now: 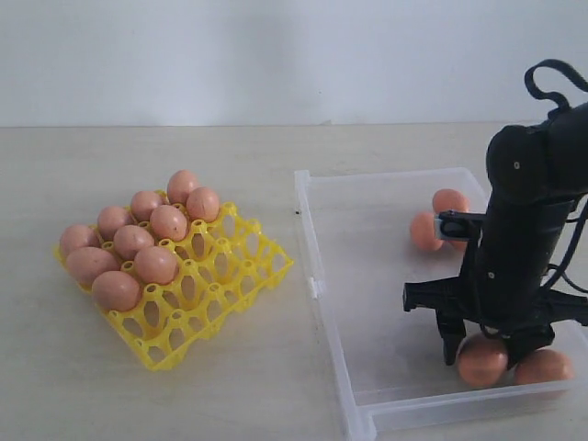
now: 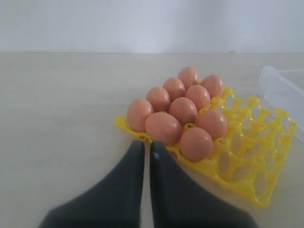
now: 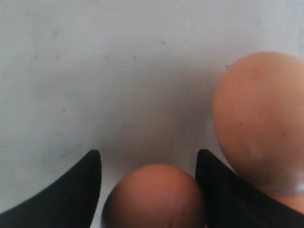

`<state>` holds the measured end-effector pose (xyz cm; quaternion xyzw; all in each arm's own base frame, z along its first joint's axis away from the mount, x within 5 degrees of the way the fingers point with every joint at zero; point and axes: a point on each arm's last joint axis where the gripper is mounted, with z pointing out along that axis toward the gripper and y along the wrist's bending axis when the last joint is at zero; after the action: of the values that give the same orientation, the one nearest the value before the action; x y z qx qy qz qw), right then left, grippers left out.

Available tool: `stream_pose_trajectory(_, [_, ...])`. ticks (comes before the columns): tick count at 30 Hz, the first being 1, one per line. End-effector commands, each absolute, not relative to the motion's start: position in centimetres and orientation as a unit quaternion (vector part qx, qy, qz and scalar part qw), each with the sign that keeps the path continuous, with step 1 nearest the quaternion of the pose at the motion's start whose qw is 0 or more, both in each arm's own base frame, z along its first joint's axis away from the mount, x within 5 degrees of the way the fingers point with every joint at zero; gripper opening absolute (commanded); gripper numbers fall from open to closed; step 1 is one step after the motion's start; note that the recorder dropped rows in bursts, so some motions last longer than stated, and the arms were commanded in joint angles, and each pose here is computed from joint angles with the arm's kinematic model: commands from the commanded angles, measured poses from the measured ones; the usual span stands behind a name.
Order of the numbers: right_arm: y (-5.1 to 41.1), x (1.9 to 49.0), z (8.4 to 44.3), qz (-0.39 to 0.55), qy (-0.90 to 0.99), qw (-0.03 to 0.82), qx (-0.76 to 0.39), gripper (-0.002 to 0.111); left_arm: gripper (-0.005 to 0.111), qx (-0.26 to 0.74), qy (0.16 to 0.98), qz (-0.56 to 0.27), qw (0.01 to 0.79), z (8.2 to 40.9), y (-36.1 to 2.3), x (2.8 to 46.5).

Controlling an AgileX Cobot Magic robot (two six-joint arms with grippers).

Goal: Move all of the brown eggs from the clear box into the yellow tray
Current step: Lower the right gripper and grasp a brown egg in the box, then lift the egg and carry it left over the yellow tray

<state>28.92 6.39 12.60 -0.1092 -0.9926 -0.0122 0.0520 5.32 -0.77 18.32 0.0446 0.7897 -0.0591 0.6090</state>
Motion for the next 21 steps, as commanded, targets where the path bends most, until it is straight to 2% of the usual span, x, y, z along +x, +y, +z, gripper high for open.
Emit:
stream_pose_trajectory(1, [6.2, 28.8, 10.9, -0.007, -0.990, 0.078, -0.116, 0.051, 0.004, 0.045, 0.788, -0.062, 0.610, 18.3, -0.8, 5.3])
stream_pose_trajectory(3, [6.2, 28.8, 10.7, -0.006, -0.990, 0.083, -0.117, 0.040, 0.004, 0.045, 0.788, -0.062, 0.610, 18.3, -0.8, 5.3])
stream_pose_trajectory(7, [6.2, 29.0, 10.6, -0.009, -0.991, 0.073, -0.115, 0.002, 0.004, 0.045, 0.788, -0.062, 0.610, 18.3, -0.8, 5.3])
stream_pose_trajectory(14, [6.4, 29.8, 11.3, -0.026, -0.997, 0.017, -0.068, 0.000, 0.004, 0.045, 0.788, -0.062, 0.610, 18.3, -0.8, 5.3])
stream_pose_trajectory(21, [7.0, 31.3, 16.0, -0.061, -0.986, -0.150, -0.041, 0.000, 0.004, 0.045, 0.788, -0.062, 0.610, 18.3, -0.8, 5.3])
